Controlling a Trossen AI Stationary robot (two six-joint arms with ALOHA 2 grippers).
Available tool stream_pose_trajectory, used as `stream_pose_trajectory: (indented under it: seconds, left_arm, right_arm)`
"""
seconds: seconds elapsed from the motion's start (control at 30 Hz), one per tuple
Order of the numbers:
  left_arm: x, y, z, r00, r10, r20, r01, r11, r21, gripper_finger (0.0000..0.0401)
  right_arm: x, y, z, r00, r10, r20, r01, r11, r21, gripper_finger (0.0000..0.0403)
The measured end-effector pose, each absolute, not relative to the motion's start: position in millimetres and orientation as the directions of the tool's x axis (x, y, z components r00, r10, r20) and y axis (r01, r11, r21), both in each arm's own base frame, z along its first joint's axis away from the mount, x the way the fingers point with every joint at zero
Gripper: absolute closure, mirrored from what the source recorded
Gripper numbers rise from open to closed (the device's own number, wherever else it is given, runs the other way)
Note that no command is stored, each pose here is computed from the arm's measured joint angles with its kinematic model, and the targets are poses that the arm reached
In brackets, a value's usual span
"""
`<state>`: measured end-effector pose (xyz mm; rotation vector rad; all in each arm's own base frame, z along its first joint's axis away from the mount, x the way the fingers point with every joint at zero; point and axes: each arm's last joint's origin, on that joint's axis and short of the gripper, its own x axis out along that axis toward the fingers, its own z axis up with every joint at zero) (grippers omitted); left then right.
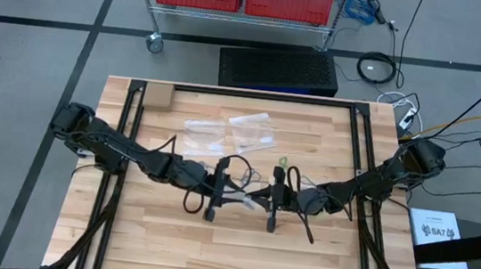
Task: Sort rubber bands
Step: Close the transparent zip bag
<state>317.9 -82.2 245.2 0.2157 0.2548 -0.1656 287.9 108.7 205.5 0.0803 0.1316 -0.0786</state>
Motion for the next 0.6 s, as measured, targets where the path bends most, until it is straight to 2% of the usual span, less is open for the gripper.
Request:
stream_pose_trajectory:
  seconds: [0.2,0.37,0.6]
  left_arm:
    - [316.4,-88.6,246.1,0.955,-0.149,-0.257,0.201,0.961,0.191,0.0273]
    - [317.0,-87.8,249.1,0.972,-0.07,-0.224,0.118,0.971,0.209,0.0274]
    - [316.2,-90.9,249.4,0.972,-0.084,-0.221,0.131,0.969,0.208,0.0274]
  right_arm:
    - [288.0,108.6,205.5,0.988,-0.077,-0.134,0.088,0.993,0.082,0.0403]
    - [288.0,108.6,205.6,0.988,-0.078,-0.133,0.09,0.992,0.083,0.0403]
    - [289.5,108.9,208.1,0.989,-0.08,-0.128,0.091,0.992,0.084,0.0403]
